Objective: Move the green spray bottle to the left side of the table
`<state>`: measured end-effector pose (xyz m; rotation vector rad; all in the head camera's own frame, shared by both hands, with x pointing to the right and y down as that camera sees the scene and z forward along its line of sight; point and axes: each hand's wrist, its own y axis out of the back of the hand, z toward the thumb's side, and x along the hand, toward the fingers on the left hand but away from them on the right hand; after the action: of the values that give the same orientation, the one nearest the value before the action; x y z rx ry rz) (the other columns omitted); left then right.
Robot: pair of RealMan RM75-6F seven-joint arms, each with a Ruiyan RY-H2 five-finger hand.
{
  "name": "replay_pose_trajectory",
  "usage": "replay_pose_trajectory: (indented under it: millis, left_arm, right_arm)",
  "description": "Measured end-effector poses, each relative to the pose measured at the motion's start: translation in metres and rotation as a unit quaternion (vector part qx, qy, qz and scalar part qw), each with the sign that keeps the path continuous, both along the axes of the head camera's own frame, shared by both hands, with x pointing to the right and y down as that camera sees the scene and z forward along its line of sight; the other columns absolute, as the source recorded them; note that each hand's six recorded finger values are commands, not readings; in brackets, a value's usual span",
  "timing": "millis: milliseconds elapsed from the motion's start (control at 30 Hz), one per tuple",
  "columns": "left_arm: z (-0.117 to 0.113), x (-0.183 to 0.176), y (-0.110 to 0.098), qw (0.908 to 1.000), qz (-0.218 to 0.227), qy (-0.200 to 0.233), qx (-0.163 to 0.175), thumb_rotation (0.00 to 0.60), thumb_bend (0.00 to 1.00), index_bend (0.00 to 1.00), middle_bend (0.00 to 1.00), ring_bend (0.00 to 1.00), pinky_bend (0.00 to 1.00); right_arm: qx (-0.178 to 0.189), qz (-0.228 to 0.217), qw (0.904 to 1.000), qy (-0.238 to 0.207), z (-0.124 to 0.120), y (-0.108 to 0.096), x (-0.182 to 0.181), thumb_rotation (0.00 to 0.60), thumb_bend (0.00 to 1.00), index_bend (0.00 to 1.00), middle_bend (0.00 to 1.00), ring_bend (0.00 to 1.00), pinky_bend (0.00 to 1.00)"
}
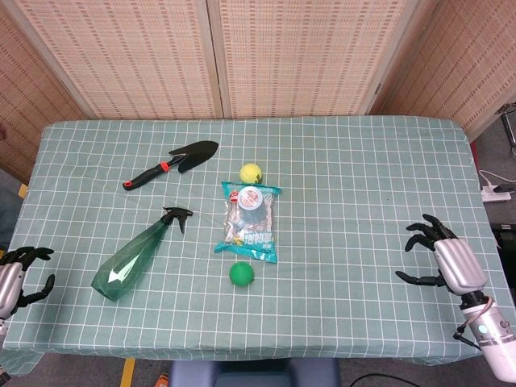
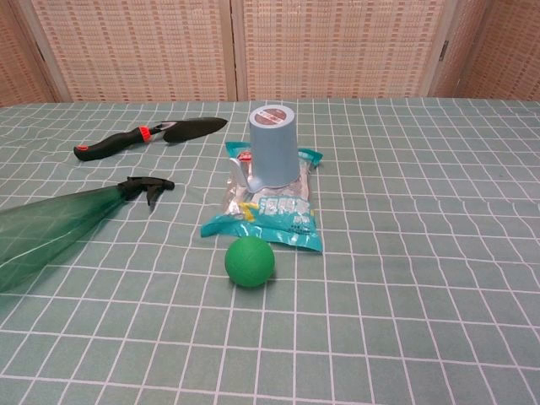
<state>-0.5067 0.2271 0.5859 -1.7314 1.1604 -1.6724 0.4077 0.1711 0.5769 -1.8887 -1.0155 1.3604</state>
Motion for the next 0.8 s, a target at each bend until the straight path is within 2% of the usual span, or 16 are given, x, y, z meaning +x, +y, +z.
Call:
replay_pose_trajectory:
  millis: [467,800]
  left_arm:
    - [0.0010,0.0012,0.0001,1.0000,0.000,0.001,0.000,0.600,0.39,0.28,0.32,0.15,0.15]
    - [-0.0057,0.0075,-0.0045,0.9998,0.006,0.002,0.019,0.600,0.39,0.28,0.31,0.17,0.15]
  right_arm:
    - [0.000,0.000,1.0000,-0.006,-0.0020,0.0013,0.0004,0.600,0.06,0.51,0.25,0.08,0.24]
    - [0.000,-0.004,0.9999,-0.012,-0.0037,0.0021,-0.0003,0.600,0.06,0.51,0.25,0.08,0.24]
